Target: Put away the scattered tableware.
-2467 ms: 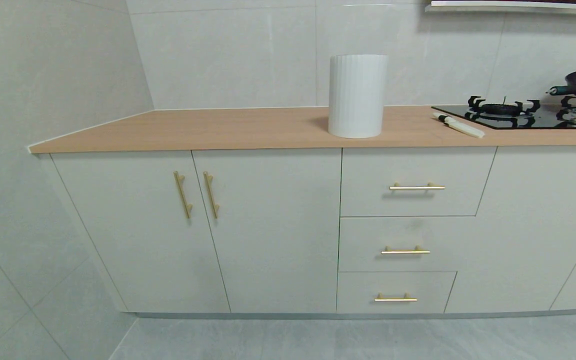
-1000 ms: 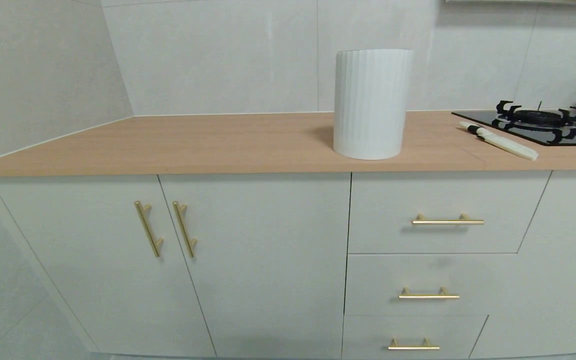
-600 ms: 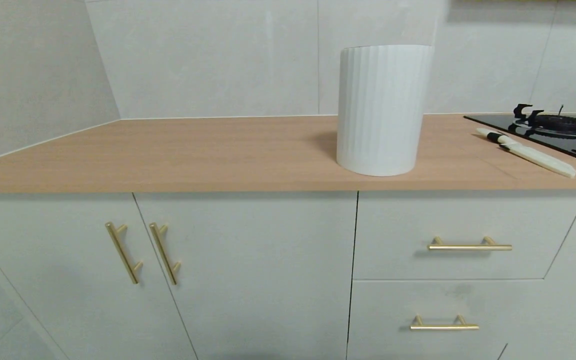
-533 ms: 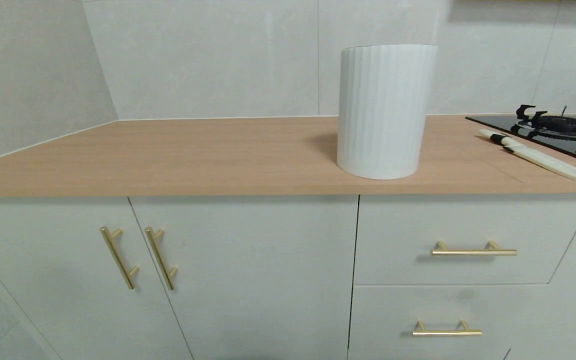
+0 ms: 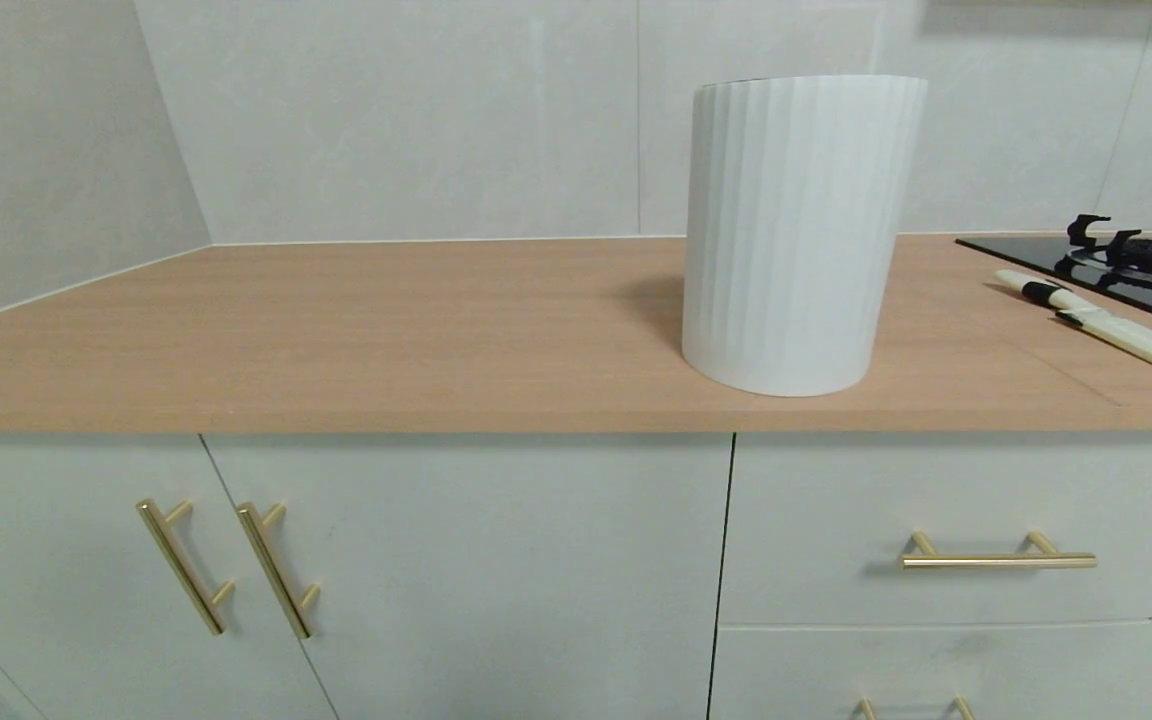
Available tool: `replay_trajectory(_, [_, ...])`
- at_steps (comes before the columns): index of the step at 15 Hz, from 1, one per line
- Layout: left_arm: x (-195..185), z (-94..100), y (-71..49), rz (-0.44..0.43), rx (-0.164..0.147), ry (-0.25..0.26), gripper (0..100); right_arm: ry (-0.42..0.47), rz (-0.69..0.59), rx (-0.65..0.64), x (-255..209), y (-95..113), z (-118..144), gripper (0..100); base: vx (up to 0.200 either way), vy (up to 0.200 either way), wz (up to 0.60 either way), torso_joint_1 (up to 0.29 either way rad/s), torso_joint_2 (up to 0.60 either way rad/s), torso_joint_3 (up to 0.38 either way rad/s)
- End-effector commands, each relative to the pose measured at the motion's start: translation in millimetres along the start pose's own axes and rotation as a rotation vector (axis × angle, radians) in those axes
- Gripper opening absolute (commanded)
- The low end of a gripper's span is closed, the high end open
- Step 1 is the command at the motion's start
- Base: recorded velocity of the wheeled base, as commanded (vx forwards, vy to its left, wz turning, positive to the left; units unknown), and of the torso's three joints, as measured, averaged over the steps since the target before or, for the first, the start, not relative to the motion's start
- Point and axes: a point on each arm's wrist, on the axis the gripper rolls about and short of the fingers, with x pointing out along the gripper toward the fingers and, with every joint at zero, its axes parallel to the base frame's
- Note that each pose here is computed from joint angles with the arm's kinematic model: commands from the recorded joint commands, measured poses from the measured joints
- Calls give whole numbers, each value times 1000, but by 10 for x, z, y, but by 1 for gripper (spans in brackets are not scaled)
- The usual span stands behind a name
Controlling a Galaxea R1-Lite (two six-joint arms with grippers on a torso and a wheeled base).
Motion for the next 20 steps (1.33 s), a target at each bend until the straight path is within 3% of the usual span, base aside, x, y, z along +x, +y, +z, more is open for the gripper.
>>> replay_trajectory(1, [0, -1, 0, 1, 1, 1, 100, 2, 0, 2, 1, 0, 0, 100, 0, 0, 0, 0, 0, 0])
replay_trajectory(12, [0, 1, 0, 1, 1, -1, 100, 2, 0, 2, 1, 0, 0, 100, 0, -182, 0, 4, 2, 3])
replay_trajectory(20, [0, -1, 0, 1, -2, 1, 100, 2, 0, 3, 1, 0, 0, 100, 0, 0, 0, 0, 0, 0])
